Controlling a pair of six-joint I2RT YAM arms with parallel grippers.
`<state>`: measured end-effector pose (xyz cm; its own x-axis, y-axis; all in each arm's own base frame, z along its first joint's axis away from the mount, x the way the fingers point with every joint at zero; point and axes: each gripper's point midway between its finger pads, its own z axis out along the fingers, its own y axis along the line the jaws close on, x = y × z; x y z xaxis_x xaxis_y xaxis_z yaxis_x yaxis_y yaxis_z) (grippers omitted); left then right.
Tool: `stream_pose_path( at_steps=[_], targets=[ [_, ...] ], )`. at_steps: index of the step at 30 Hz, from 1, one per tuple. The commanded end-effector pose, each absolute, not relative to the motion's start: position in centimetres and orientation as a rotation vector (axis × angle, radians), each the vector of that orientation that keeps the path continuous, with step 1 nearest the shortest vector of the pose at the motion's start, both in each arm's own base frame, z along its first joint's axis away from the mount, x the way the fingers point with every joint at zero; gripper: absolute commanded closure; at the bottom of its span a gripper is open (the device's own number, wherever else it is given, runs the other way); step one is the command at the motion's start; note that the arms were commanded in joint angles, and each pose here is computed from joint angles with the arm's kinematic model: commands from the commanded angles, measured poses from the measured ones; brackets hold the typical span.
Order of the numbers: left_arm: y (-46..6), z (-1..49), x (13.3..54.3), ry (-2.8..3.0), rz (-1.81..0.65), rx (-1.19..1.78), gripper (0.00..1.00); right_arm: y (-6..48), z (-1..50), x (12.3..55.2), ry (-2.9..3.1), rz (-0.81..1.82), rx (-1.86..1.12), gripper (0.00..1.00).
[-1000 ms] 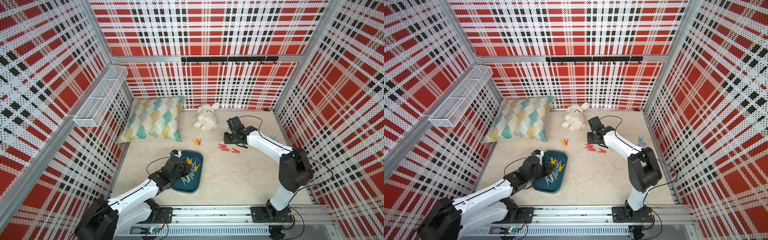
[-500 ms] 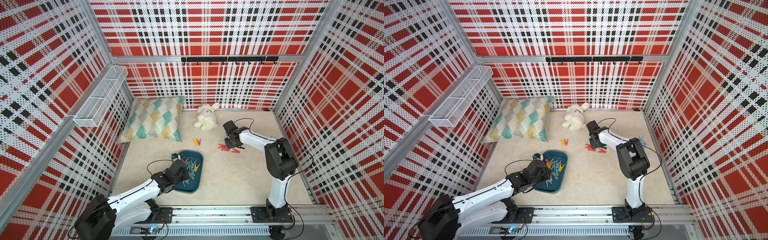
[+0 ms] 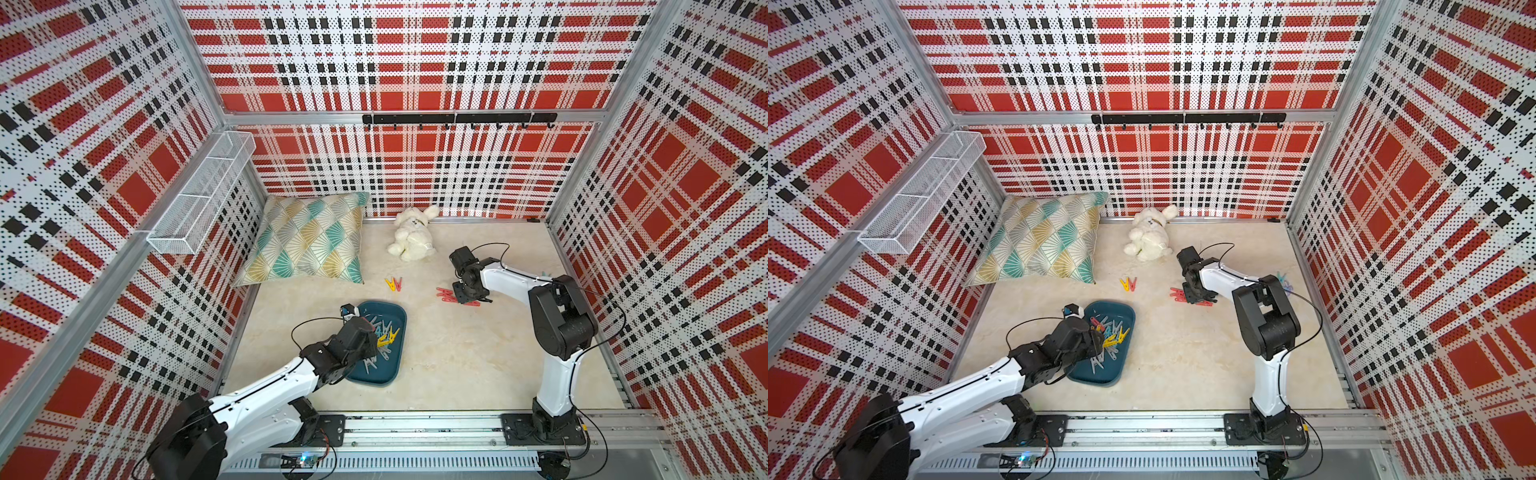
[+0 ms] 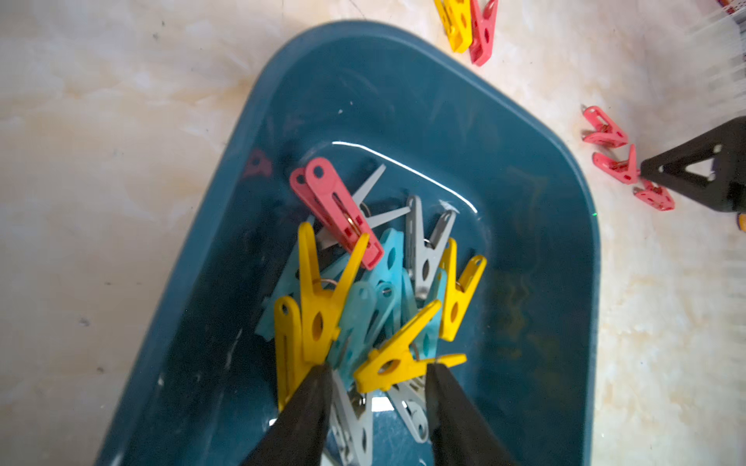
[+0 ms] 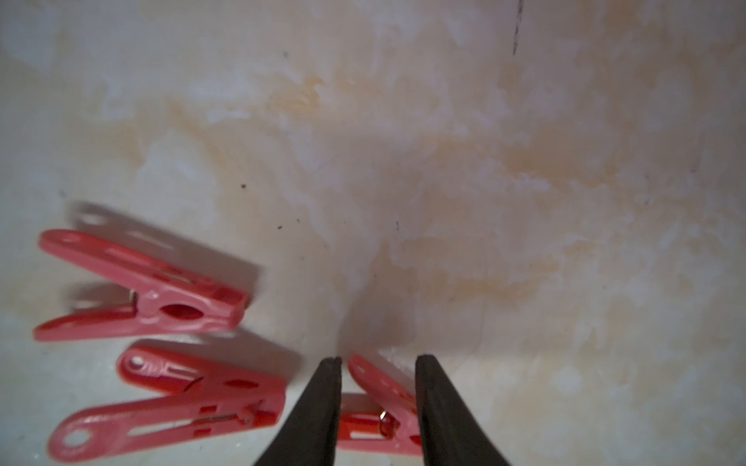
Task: Put the clothespins into the storage box
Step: Pick up the clothespin from the center of the board.
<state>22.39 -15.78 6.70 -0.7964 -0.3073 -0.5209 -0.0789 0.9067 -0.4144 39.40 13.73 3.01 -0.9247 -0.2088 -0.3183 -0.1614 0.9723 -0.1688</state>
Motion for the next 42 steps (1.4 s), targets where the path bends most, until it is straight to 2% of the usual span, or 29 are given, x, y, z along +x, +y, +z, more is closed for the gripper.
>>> stream_pose_path(
  at_steps=[1,10,12,19,29,42],
  targets=[
    [-16.1,8.4,23.0,2.419,-0.526,-0.279,0.56,13.3,2.9,39.6,2.778,-0.193,-0.257,0.65],
    [-16.7,10.2,23.6,2.372,-0.578,-0.284,0.55,12.9,2.7,39.2,2.787,-0.174,-0.221,0.8],
    [-17.1,10.8,23.8,2.355,-0.601,-0.273,0.55,12.8,2.9,39.1,2.784,-0.176,-0.208,0.88],
    [-20.0,14.1,25.2,2.252,-0.786,-0.226,0.54,13.0,5.0,39.1,2.748,-0.122,-0.151,0.96],
    [-25.0,16.4,26.9,2.163,-1.062,-0.157,0.52,17.4,9.9,38.2,2.685,0.294,-0.107,1.0],
    [-28.3,17.3,27.7,2.125,-1.206,-0.117,0.5,25.4,15.0,36.2,2.569,0.846,-0.074,1.0]
  ],
)
